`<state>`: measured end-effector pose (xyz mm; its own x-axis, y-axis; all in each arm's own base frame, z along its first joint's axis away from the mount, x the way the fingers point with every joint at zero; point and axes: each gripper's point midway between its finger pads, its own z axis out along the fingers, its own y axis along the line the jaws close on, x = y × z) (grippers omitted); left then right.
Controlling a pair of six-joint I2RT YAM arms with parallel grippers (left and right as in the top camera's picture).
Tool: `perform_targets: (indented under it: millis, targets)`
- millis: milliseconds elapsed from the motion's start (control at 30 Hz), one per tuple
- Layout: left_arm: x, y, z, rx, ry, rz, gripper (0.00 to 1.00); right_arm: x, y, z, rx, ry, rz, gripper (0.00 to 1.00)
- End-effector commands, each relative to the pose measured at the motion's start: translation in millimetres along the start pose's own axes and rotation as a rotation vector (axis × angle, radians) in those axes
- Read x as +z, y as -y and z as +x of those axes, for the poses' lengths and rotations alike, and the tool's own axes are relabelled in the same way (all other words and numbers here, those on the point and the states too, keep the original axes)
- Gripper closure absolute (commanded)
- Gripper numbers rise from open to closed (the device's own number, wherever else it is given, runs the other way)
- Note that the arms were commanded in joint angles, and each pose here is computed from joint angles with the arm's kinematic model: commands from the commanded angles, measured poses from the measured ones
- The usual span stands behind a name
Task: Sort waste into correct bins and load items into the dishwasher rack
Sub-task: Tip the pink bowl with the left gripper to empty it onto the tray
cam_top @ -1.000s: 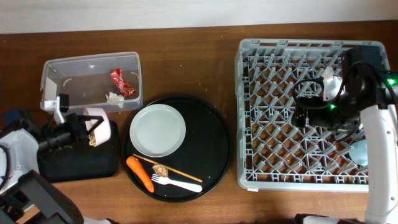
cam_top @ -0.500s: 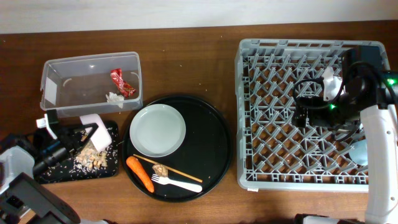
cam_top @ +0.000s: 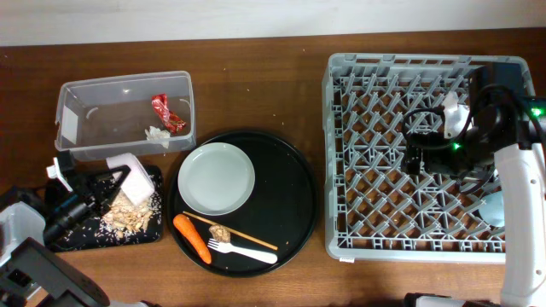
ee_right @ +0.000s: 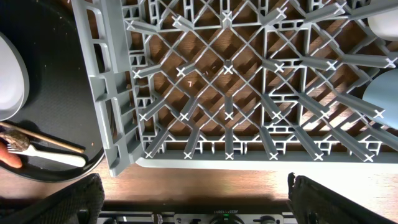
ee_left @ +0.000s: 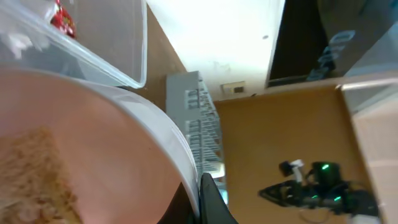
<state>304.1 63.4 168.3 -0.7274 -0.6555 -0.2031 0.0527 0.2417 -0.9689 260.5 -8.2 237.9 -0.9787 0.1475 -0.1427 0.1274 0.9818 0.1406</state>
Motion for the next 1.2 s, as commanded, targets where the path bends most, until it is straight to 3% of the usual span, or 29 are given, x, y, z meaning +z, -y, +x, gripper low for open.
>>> perform_targets:
  millis: [0,200,433,567,600,667,767,833,867,1067,1167]
  targets:
    - [-1,9,-4,-0.171,0.026,0.075,1.00,-2,3,1,0.007,0.004,0.014,0.02]
    - [-2,-21,6,-0.153,-0.025,-0.104,0.99,-2,3,1,0.007,0.004,0.017,0.02]
    - [-4,-38,5,-0.074,-0.043,-0.198,0.99,-2,3,2,0.008,0.001,0.017,0.02]
    - [-1,-12,-2,0.087,-0.007,-0.046,1.00,-2,3,2,0.008,-0.003,0.017,0.02]
    - [-3,-18,-4,0.100,-0.007,-0.075,0.99,-2,3,3,0.008,-0.003,0.017,0.02]
    - [-6,-27,-2,-0.048,-0.009,-0.128,1.00,-2,3,3,0.008,-0.003,0.017,0.02]
    - [-6,2,-7,0.083,0.041,0.034,1.00,-2,3,3,0.008,-0.004,0.017,0.02]
    - [-8,4,-8,-0.081,0.048,0.047,1.00,-2,3,4,0.008,-0.007,0.017,0.02]
    - [-11,19,-12,-0.046,0.086,0.133,1.00,-2,3,3,0.008,-0.007,0.017,0.02]
    - [-11,9,-12,-0.023,0.071,0.082,1.00,-2,3,3,0.009,-0.006,0.017,0.01]
    - [-12,22,-8,-0.104,0.084,0.134,1.00,-2,3,4,0.008,-0.008,0.017,0.01]
